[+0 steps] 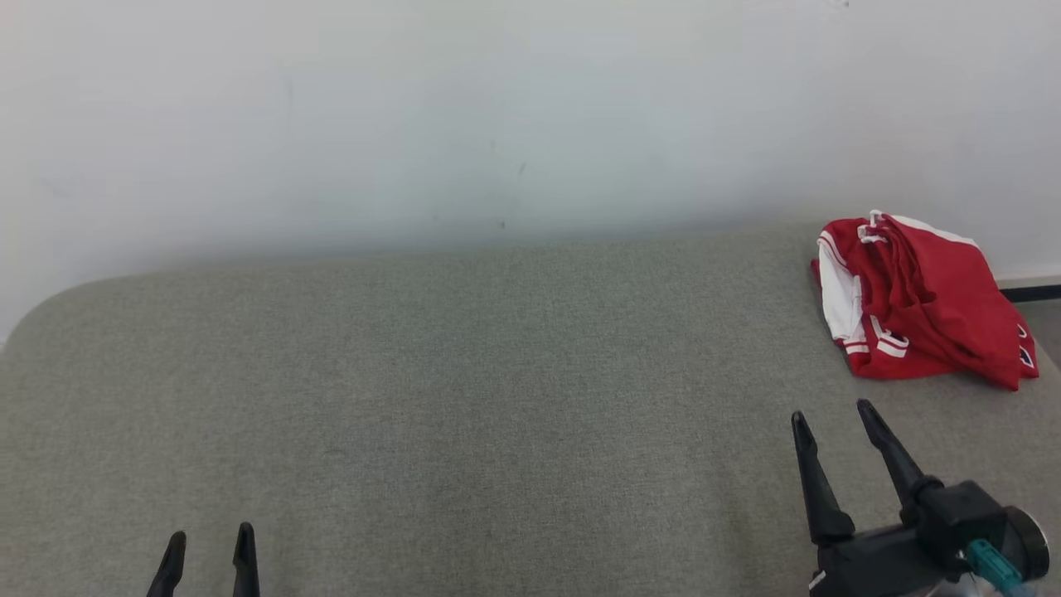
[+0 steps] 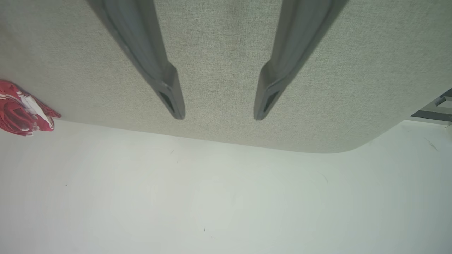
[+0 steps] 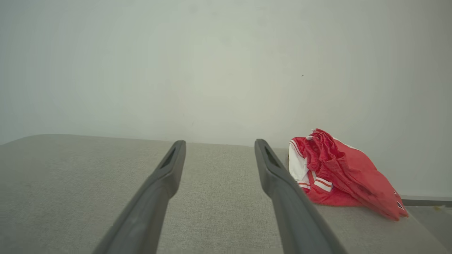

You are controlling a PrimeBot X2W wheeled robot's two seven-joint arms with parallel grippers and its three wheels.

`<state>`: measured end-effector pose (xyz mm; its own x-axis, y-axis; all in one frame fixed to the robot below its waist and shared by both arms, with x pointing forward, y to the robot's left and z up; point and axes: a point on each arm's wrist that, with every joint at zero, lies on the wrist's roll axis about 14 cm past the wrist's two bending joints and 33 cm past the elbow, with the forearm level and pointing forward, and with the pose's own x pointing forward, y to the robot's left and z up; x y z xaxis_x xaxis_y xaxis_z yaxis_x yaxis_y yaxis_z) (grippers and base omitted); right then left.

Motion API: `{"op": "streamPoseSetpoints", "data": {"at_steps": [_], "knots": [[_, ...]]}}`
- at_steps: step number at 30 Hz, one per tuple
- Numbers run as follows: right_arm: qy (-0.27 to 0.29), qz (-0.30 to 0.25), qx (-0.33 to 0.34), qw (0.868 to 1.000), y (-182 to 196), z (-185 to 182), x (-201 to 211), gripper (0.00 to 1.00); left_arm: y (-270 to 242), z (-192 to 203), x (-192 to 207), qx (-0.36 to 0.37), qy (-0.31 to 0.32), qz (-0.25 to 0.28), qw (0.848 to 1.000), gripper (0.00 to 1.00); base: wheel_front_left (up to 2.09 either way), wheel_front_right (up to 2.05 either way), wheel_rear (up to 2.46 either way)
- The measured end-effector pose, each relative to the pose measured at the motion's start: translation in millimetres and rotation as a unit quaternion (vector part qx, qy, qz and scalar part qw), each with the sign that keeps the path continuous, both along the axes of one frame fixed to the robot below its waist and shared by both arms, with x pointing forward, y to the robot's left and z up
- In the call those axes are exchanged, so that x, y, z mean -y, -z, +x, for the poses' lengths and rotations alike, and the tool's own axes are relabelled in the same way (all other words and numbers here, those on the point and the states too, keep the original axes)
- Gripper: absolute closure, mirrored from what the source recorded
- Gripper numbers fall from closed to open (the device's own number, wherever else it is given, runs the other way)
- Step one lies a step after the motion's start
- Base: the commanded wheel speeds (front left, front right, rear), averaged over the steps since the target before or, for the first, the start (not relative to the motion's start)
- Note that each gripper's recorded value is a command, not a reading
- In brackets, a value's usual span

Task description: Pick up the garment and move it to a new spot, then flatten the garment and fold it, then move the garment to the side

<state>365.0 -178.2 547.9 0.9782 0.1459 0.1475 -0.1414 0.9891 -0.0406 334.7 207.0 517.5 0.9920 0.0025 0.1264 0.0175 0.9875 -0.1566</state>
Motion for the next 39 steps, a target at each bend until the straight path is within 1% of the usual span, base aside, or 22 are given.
{"op": "streamPoseSetpoints", "data": {"at_steps": [4, 8, 13, 19, 20, 26, 33, 39], "knots": [[0.001, 0.018, -0.001, 1.000, 4, -16, -6, 0.00, 0, -6, -5, 0.001, -0.008, 0.002, 1.000, 0.00, 0.00, 0.00, 0.00], [0.003, 0.029, -0.002, 1.000, 7, -24, -9, 0.00, 0, -9, -6, 0.002, -0.009, 0.003, 1.000, 0.00, 0.00, 0.00, 0.00], [0.006, 0.035, 0.003, 0.999, 6, -26, -9, 0.00, 4, -9, -2, -0.004, 0.001, 0.005, 1.000, 0.00, 0.00, 0.00, 0.00], [0.012, 0.043, 0.002, 0.999, 8, -26, -6, 0.00, 5, -10, -5, -0.006, -0.002, 0.007, 1.000, 0.00, 0.00, 0.00, 0.00], [0.012, 0.043, -0.002, 0.999, 11, -26, -6, 1.00, 7, -10, -5, -0.010, -0.003, 0.006, 1.000, 1.00, 0.00, 0.00, 0.00], [0.017, 0.049, -0.046, 0.998, 38, -34, -5, 1.00, 32, -18, -2, -0.049, -0.005, -0.008, 0.999, 1.00, 0.00, 0.00, 0.00], [0.028, 0.117, -0.064, 0.991, 43, -31, 2, 1.00, 37, -16, -6, -0.063, -0.015, -0.073, 0.995, 1.00, 0.00, 0.00, 0.00], [0.034, 0.174, -0.073, 0.981, 43, -27, 6, 1.00, 36, -11, -7, -0.064, -0.021, -0.127, 0.990, 1.00, 0.00, 0.00, 0.00]]}}
